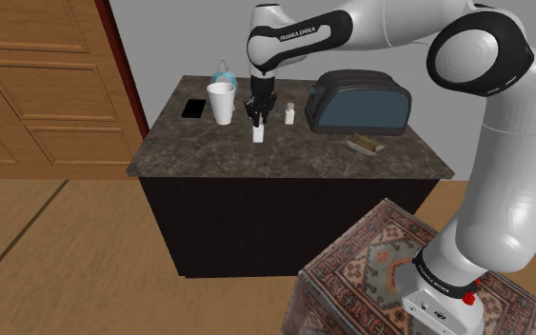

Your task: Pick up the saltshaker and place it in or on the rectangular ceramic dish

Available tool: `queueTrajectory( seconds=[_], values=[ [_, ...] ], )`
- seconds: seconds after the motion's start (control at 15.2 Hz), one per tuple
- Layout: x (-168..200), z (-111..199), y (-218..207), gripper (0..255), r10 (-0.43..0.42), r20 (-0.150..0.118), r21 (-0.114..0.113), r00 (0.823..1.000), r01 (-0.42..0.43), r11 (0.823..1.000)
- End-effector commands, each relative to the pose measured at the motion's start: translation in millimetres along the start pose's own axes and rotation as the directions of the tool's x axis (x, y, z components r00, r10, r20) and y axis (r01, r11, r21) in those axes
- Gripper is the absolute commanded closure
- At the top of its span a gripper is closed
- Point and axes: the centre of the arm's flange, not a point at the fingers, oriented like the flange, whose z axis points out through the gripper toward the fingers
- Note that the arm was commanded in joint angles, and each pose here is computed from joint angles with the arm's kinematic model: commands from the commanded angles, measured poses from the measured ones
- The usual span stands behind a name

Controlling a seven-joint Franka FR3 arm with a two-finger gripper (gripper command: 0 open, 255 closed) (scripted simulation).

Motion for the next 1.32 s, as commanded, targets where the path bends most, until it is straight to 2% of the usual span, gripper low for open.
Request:
queueTrajectory(
  seconds=[0.0, 0.79, 1.25],
  values=[
    [0, -10, -2, 255, 0.0, 0.0, 0.0, 1.0, 0.0, 1.0],
    [0, -69, -3, 255, 0.0, 0.0, 0.0, 1.0, 0.0, 1.0],
    [-62, -80, 64, 255, 0.0, 0.0, 0.0, 1.0, 0.0, 1.0]
  ],
)
